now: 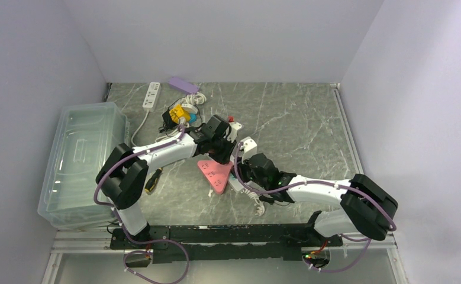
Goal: Pull the plug off the socket
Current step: Remove the plug from the socket.
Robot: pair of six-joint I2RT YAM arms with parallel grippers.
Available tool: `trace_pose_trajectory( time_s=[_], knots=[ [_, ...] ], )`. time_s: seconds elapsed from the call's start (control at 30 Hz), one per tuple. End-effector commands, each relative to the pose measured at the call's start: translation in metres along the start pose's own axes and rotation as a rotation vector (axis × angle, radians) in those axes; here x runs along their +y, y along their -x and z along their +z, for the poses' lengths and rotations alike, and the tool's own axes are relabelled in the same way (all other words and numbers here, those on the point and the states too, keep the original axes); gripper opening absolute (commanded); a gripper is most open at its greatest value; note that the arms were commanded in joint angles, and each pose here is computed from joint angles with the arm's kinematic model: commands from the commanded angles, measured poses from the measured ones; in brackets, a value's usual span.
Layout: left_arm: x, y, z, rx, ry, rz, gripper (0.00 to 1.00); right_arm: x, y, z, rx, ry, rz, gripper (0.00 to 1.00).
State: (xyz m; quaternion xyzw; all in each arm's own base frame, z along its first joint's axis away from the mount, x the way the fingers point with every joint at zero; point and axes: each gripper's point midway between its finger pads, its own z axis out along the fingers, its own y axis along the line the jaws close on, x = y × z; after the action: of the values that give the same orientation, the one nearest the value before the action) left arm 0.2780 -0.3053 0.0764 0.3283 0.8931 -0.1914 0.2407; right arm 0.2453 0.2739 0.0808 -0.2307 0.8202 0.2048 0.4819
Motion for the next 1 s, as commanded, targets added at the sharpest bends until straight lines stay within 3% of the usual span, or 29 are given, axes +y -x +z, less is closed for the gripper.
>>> trace_pose_trajectory(
  time_s=[0.0, 0.53, 0.97],
  knots=[
    [-0.004, -0.081, 0.013, 0.288, -0.017, -0.020, 0.31, -0.006, 0.032, -0.002, -0.107, -0.018, 0.030, 0.00],
    [-0.003, -0.085, 0.017, 0.306, -0.009, -0.019, 0.30, 0.018, 0.038, -0.014, -0.172, -0.010, -0.106, 0.00],
    [-0.009, -0.092, 0.021, 0.330, 0.009, 0.027, 0.29, -0.014, 0.040, -0.014, -0.162, -0.013, 0.076, 0.00]
  ],
)
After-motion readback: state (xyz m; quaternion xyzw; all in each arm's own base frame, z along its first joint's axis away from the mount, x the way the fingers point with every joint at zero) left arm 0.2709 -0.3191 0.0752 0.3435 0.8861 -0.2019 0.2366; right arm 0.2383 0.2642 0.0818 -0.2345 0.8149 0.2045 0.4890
